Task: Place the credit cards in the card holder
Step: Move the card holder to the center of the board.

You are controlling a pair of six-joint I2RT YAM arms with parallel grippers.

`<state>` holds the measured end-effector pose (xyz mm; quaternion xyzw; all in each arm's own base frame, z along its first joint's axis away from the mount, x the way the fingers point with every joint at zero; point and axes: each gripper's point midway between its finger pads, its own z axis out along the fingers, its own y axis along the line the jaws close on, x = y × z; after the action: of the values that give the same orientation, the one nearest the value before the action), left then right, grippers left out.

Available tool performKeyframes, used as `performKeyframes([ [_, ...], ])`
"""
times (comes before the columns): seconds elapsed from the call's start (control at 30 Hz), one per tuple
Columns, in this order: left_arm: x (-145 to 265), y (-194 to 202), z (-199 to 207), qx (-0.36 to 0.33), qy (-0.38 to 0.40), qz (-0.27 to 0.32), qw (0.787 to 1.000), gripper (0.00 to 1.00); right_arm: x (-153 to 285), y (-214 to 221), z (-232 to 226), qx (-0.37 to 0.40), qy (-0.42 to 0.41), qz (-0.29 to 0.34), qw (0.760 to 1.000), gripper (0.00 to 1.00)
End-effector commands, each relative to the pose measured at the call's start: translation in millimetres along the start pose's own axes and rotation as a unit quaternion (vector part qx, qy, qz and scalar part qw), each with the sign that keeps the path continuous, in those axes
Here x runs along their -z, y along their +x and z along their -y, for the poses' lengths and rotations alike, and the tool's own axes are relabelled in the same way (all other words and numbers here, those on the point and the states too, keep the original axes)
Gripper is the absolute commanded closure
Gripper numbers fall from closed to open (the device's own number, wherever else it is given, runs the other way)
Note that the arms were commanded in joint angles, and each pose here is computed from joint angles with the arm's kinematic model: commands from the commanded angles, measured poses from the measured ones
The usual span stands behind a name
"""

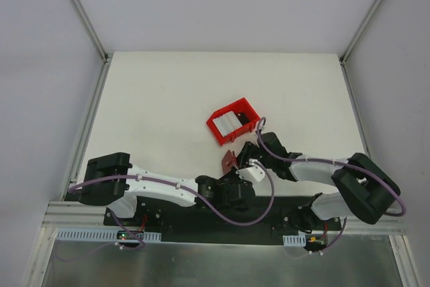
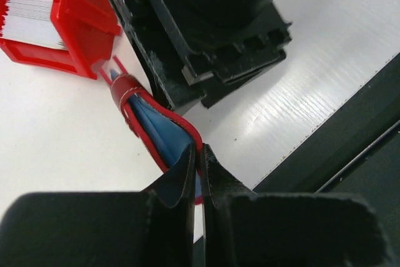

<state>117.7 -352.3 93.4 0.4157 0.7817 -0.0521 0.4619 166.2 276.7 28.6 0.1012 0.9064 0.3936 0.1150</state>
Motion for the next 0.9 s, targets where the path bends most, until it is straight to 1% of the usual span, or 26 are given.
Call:
performKeyframes([
  [0.0,-12,8,25,-0.006,0.017,-0.015,1.0,1.0,22,-15,35,0.01,0.071,0.043,0.996,0.49],
  [0.07,-17,19,27,-0.005,0.011,-0.031,0.999,1.0,39,-21,49,0.027,0.114,0.064,0.991,0.47],
  [0.13,-21,27,30,0.008,0.019,-0.044,0.999,1.0,54,-29,54,0.046,0.137,0.087,0.986,0.46],
  [0.23,-26,32,33,0.023,0.028,-0.057,0.998,0.92,74,-37,55,0.066,0.159,0.107,0.979,0.43],
  [0.27,-26,33,33,0.026,0.032,-0.059,0.997,0.85,78,-37,56,0.068,0.161,0.108,0.979,0.43],
  [0.33,-25,34,31,0.04,0.04,-0.063,0.996,0.6,82,-36,54,0.068,0.153,0.108,0.98,0.43],
  [0.4,-21,30,25,0.063,0.045,-0.059,0.995,0.44,81,-33,52,0.067,0.143,0.103,0.982,0.43],
  [0.43,-17,27,22,0.077,0.052,-0.056,0.994,0.37,81,-32,51,0.067,0.14,0.098,0.983,0.43],
  [0.5,-8,22,14,0.097,0.065,-0.044,0.992,0.29,79,-29,50,0.068,0.132,0.091,0.985,0.43],
  [0.53,-1,17,14,0.108,0.078,-0.035,0.991,0.26,77,-27,47,0.07,0.123,0.087,0.986,0.43],
  [0.6,11,9,9,0.134,0.093,-0.017,0.986,0.25,74,-27,44,0.069,0.115,0.082,0.988,0.43],
  [0.63,17,8,5,0.149,0.097,-0.012,0.984,0.22,72,-26,42,0.07,0.109,0.077,0.989,0.43],
  [0.7,26,8,-8,0.204,0.112,-0.009,0.973,0.19,67,-25,36,0.075,0.094,0.067,0.99,0.43],
  [0.77,23,17,-26,0.26,0.124,-0.027,0.957,0.22,63,-23,32,0.075,0.083,0.059,0.992,0.43],
  [0.8,20,22,-38,0.281,0.116,-0.031,0.952,0.23,60,-23,29,0.076,0.076,0.057,0.993,0.43],
  [0.87,16,27,-59,0.306,0.106,-0.035,0.945,0.25,56,-24,25,0.076,0.066,0.054,0.993,0.43],
])
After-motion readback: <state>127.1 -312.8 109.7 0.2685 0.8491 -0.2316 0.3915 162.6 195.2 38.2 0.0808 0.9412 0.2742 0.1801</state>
